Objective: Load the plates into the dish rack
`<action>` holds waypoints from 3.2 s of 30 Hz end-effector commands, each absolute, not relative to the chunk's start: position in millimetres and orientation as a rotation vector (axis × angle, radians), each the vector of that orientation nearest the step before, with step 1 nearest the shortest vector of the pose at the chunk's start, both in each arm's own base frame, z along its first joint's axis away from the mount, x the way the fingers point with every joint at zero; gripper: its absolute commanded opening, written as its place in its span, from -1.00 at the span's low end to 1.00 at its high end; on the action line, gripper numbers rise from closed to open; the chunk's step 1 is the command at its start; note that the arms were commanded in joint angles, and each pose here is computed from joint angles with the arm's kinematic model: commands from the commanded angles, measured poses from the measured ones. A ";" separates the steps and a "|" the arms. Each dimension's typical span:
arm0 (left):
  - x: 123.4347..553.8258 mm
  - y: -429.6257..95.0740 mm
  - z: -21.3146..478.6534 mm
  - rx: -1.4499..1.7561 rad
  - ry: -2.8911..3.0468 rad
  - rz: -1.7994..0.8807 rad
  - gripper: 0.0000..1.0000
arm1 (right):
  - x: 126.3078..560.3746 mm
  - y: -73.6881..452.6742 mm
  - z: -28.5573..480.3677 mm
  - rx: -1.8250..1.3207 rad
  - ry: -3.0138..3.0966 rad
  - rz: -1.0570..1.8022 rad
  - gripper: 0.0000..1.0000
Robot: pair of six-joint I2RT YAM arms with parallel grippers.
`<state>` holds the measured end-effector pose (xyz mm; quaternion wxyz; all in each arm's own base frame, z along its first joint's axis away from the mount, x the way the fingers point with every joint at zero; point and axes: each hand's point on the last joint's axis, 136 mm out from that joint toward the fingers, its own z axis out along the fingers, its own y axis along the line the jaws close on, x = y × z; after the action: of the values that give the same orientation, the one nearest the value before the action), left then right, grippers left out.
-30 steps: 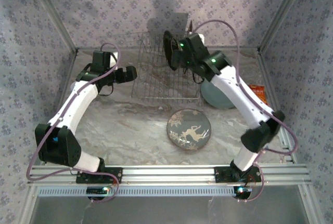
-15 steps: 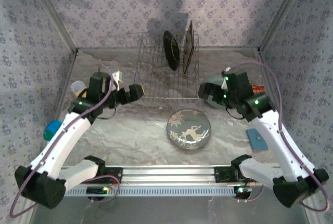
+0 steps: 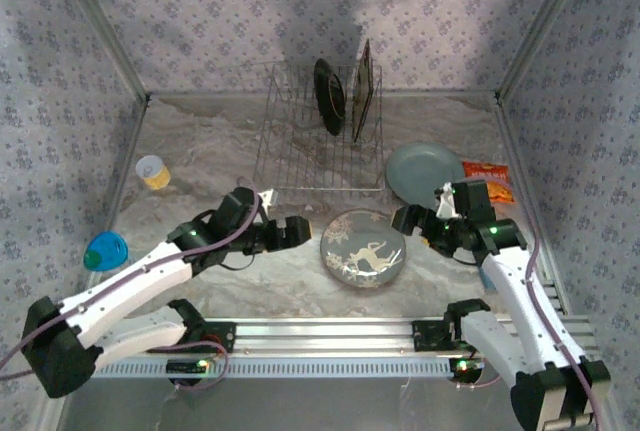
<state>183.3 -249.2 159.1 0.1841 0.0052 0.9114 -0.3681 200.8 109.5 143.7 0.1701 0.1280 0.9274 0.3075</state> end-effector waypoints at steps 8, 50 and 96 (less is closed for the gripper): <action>194.5 -297.7 136.7 0.136 2.517 -1.103 0.98 | 198.0 110.5 111.8 0.317 2.621 1.001 0.90; 227.4 -339.9 75.5 0.174 2.655 -0.969 0.98 | 212.7 117.0 49.4 0.330 2.651 1.047 0.64; 229.4 -367.4 78.8 0.158 2.637 -1.081 0.98 | 222.3 131.6 46.2 0.330 2.607 1.078 -0.67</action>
<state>230.2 -345.2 59.7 0.1415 0.0393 0.9295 -0.3382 218.7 124.1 31.4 0.1342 0.1284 0.9192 0.3473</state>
